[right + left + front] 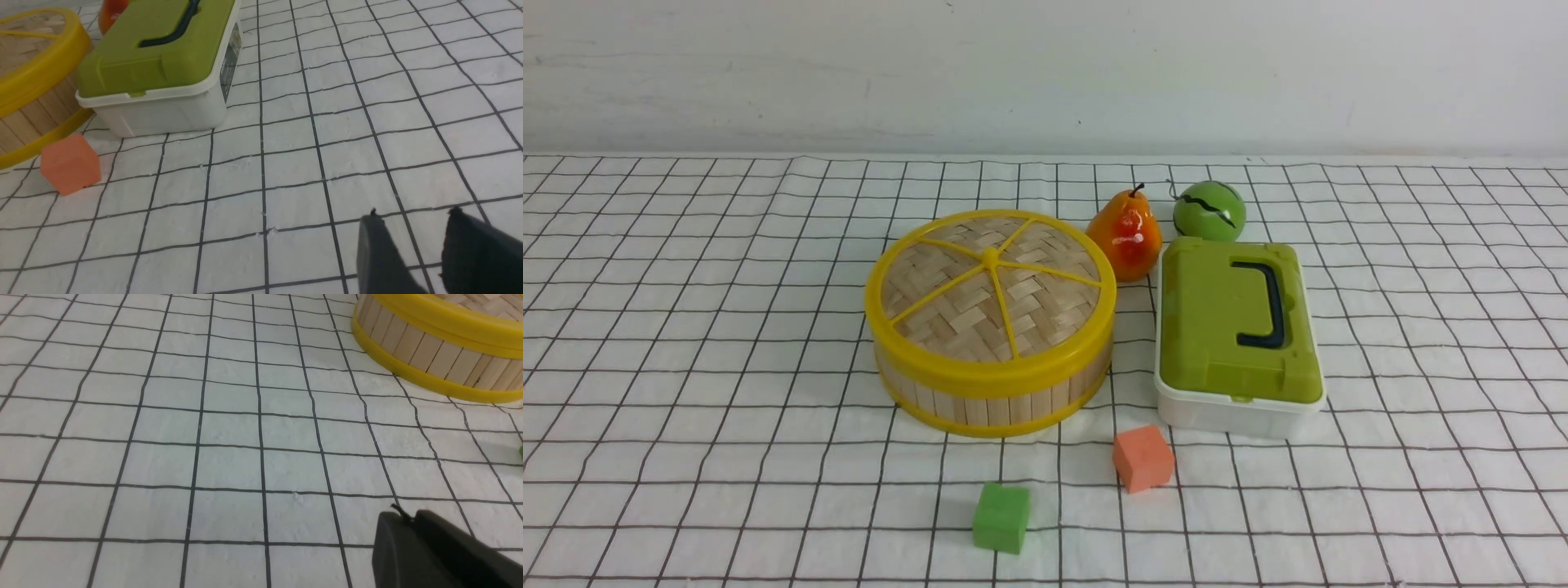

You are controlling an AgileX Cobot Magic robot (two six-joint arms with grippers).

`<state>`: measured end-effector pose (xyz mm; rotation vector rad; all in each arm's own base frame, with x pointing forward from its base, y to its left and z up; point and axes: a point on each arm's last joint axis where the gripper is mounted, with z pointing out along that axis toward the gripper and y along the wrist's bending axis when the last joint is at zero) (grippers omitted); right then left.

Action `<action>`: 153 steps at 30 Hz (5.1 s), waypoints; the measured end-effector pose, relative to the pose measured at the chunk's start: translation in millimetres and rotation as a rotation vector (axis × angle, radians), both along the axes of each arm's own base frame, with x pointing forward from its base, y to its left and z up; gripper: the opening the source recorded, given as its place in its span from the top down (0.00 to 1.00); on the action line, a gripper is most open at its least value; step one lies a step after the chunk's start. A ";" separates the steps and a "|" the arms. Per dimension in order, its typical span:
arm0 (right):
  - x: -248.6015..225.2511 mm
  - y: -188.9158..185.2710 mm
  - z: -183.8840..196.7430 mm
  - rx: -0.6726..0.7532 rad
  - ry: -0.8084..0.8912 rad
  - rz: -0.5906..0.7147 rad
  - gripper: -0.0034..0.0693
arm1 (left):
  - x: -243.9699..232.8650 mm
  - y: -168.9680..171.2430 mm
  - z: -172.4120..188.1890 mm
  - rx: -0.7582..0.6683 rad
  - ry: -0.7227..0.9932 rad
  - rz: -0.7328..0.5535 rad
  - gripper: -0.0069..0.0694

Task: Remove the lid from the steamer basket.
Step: Use the left arm to lift the lid of the steamer, then use the left arm to place the steamer lid on the table

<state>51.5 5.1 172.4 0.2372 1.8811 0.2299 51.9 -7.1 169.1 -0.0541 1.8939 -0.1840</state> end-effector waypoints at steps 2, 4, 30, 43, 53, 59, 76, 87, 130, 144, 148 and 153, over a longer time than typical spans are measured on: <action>0.0 0.0 0.0 0.000 0.000 0.000 0.62 | 0.0 0.0 0.0 0.000 0.000 0.000 0.86; 0.0 0.0 0.0 0.000 0.000 0.000 0.62 | 0.0 0.0 0.1 0.000 -0.001 0.000 0.85; 0.0 0.0 0.0 0.000 0.000 0.000 0.62 | -0.5 6.9 59.8 -0.107 -0.664 0.076 0.83; 0.0 0.0 0.0 0.000 0.000 0.000 0.62 | -6.2 4.3 139.1 -0.378 -0.495 0.063 0.93; 0.0 0.0 0.0 0.000 0.000 0.000 0.62 | 99.4 -2.2 143.1 -0.246 0.322 0.183 0.93; 0.0 0.0 0.0 0.000 0.000 0.000 0.62 | 161.4 -40.0 130.3 -0.290 0.517 -0.113 0.93; 0.0 0.0 0.0 0.000 0.000 0.000 0.62 | 311.5 -168.3 170.8 0.170 0.489 -0.332 0.93; 0.0 0.0 0.0 0.000 0.000 0.000 0.62 | 366.9 -193.8 134.5 0.212 0.526 -0.281 0.58; 0.0 0.0 0.0 0.000 0.000 0.000 0.62 | 350.4 -136.9 215.7 0.215 0.335 -0.085 0.77; 0.0 0.0 0.0 0.000 0.000 0.000 0.62 | 360.7 -7.7 109.7 0.122 0.481 0.241 0.77; 0.0 0.0 0.0 0.000 0.000 0.000 0.62 | 368.7 -4.6 67.5 0.071 0.531 0.260 0.77; 0.0 0.0 0.0 0.000 0.000 0.000 0.62 | 376.2 -6.0 38.6 0.071 0.585 0.260 0.75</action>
